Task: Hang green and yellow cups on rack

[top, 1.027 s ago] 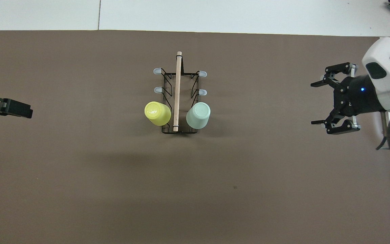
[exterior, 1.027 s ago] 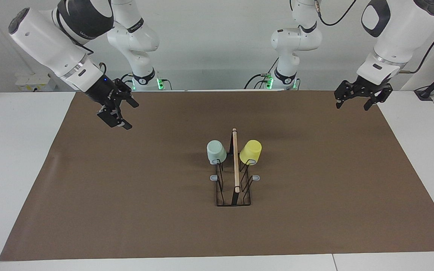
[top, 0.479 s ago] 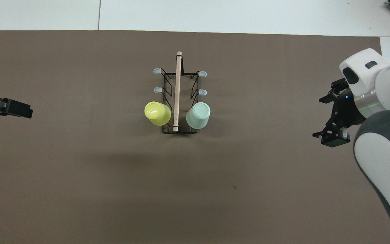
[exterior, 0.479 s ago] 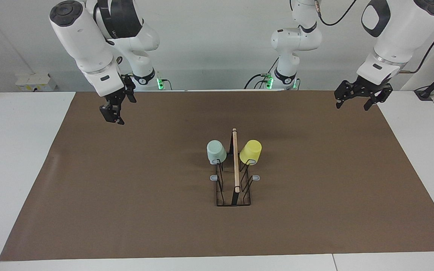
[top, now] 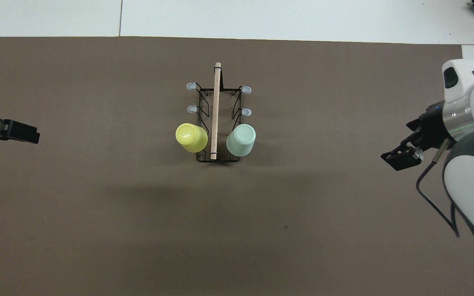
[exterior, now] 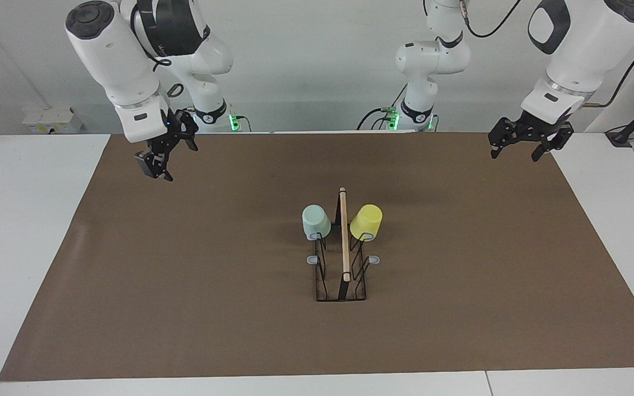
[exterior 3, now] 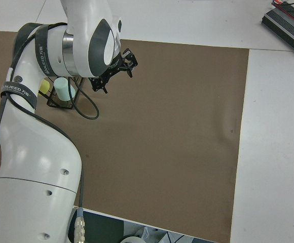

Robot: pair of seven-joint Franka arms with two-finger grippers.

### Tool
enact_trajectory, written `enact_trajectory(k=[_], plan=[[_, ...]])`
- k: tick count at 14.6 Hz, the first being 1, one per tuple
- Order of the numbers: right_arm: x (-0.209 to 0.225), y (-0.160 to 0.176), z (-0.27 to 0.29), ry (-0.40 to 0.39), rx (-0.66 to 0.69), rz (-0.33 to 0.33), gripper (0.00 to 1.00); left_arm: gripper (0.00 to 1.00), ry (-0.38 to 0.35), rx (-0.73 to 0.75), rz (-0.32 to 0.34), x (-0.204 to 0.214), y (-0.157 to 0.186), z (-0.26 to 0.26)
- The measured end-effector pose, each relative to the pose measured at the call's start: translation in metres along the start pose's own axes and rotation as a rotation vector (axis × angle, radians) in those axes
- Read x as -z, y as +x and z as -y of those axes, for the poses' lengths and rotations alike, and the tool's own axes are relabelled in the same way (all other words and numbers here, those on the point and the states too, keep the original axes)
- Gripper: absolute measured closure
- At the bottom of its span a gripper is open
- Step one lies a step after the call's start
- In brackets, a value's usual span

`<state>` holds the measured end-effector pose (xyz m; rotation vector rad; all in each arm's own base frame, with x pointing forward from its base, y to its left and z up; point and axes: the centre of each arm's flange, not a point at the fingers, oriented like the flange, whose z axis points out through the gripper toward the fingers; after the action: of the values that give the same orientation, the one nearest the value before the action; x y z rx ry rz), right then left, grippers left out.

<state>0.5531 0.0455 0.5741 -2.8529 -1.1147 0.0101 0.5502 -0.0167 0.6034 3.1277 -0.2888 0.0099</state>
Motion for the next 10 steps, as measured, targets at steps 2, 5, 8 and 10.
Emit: enact_trajectory(k=[2, 5, 8, 10], plan=[[0.003, -0.015, -0.02, -0.01, -0.051, -0.014, 0.0, 0.0, 0.0, 0.0, 0.0, 0.0, 0.0, 0.0], [0.005, -0.017, -0.027, -0.025, -0.114, -0.034, 0.0, 0.0, 0.0, 0.0, 0.0, 0.0, 0.0, 0.0], [0.004, -0.003, -0.011, -0.049, -0.311, -0.023, 0.0, 0.0, 0.0, 0.0, 0.0, 0.0, 0.0, 0.0], [0.008, 0.012, 0.007, -0.08, -0.374, -0.019, 0.0, 0.0, 0.0, 0.0, 0.0, 0.0, 0.0, 0.0]])
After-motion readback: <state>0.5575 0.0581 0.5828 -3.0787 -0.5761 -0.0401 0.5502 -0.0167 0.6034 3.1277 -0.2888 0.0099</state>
